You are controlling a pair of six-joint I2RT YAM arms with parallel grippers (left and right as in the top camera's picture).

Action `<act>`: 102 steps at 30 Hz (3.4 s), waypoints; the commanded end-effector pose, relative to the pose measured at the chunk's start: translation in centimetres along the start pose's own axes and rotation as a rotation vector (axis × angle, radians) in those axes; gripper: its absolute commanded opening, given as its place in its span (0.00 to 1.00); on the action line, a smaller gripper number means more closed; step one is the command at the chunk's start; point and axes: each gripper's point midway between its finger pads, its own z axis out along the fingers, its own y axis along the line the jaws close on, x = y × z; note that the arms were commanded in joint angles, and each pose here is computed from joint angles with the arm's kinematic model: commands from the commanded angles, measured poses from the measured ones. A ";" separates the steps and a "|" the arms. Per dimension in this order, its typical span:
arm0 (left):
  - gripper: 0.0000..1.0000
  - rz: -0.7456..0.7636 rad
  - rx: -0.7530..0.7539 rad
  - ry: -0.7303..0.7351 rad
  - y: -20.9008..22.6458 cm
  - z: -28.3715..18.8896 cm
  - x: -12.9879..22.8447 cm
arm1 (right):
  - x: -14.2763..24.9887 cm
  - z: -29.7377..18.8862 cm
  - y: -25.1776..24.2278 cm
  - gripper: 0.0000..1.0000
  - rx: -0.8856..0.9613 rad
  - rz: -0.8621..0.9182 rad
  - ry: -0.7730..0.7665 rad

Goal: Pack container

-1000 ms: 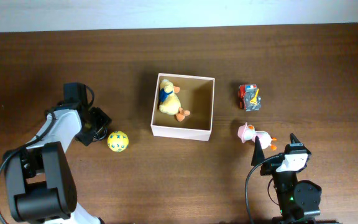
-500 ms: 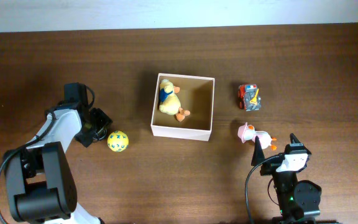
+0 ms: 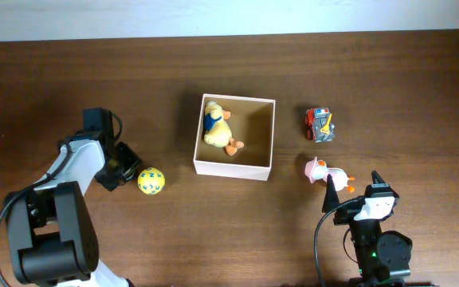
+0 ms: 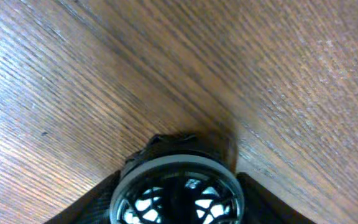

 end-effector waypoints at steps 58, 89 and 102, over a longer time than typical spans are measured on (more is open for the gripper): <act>0.49 0.402 0.167 -0.240 -12.7 -13.6 -7.1 | 0.3 0.0 -0.2 0.99 0.011 0.004 0.005; 0.46 0.979 0.286 -0.053 -22.0 -16.3 11.0 | 0.3 0.0 -0.2 0.99 0.011 0.004 0.005; 0.47 1.068 0.217 0.016 -21.5 -13.7 12.7 | 0.3 0.0 -0.2 0.99 0.011 0.004 0.005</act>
